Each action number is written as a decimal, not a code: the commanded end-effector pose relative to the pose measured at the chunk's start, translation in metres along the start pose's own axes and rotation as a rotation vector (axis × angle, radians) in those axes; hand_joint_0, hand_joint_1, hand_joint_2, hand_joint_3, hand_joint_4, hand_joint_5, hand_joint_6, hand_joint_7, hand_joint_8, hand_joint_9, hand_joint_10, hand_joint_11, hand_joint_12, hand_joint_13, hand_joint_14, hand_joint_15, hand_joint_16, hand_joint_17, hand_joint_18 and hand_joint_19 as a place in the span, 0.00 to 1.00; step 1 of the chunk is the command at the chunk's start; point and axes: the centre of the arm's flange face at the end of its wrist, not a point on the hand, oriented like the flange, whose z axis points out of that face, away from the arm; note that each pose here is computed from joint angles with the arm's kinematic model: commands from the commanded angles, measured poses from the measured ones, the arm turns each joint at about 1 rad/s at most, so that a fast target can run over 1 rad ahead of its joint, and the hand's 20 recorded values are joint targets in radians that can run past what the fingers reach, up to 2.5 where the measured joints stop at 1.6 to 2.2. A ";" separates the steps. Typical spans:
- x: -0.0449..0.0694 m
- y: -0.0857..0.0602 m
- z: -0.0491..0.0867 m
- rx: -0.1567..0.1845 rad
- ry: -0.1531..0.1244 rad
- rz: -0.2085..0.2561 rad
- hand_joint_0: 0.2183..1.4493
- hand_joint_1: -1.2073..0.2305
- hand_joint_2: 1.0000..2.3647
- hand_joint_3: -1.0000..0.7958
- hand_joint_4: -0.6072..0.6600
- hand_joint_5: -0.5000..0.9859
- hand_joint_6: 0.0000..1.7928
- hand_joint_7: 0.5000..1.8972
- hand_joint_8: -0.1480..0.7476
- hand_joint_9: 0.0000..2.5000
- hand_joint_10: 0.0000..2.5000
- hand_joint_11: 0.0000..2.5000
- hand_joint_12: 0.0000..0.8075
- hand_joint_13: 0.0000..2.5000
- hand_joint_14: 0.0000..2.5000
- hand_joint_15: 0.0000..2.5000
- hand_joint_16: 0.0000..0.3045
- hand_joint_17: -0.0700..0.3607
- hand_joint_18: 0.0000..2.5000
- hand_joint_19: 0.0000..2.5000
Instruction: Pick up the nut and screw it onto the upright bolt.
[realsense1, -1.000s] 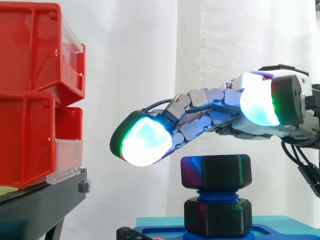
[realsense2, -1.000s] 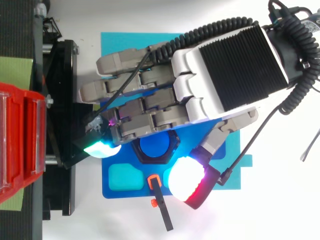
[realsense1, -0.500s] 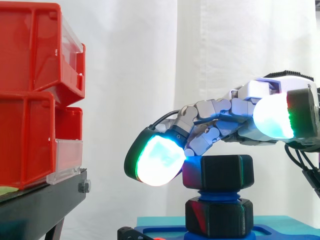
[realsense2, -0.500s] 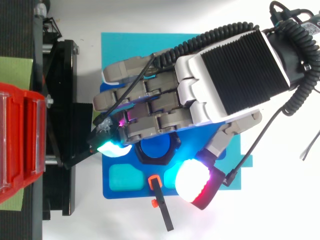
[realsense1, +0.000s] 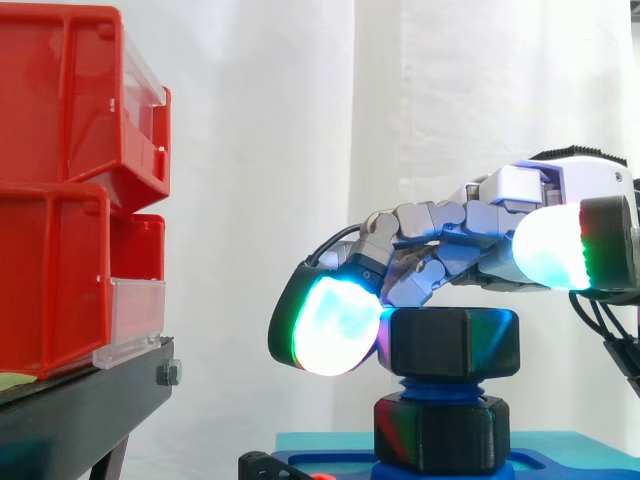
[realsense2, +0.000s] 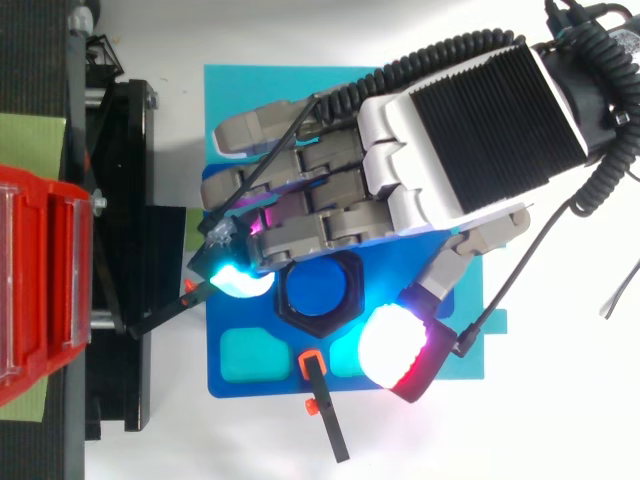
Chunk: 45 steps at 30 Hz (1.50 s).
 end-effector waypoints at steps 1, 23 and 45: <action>-0.002 -0.002 -0.002 0.000 -0.005 -0.004 0.25 0.73 0.00 0.28 0.63 0.32 0.28 0.60 0.42 0.23 0.00 0.00 0.23 0.18 0.00 0.00 0.04 0.23 0.03 0.00; -0.008 -0.019 -0.016 0.000 -0.012 -0.014 0.26 0.70 0.00 0.28 0.58 0.36 0.34 0.53 0.40 0.41 0.00 0.00 0.14 0.31 0.00 0.00 0.02 0.19 0.17 0.00; -0.044 -0.027 -0.007 -0.034 -0.057 -0.052 0.25 0.70 0.00 0.28 0.66 0.31 0.28 0.46 0.44 0.46 0.00 0.00 0.19 0.34 0.00 0.00 0.03 0.21 0.20 0.00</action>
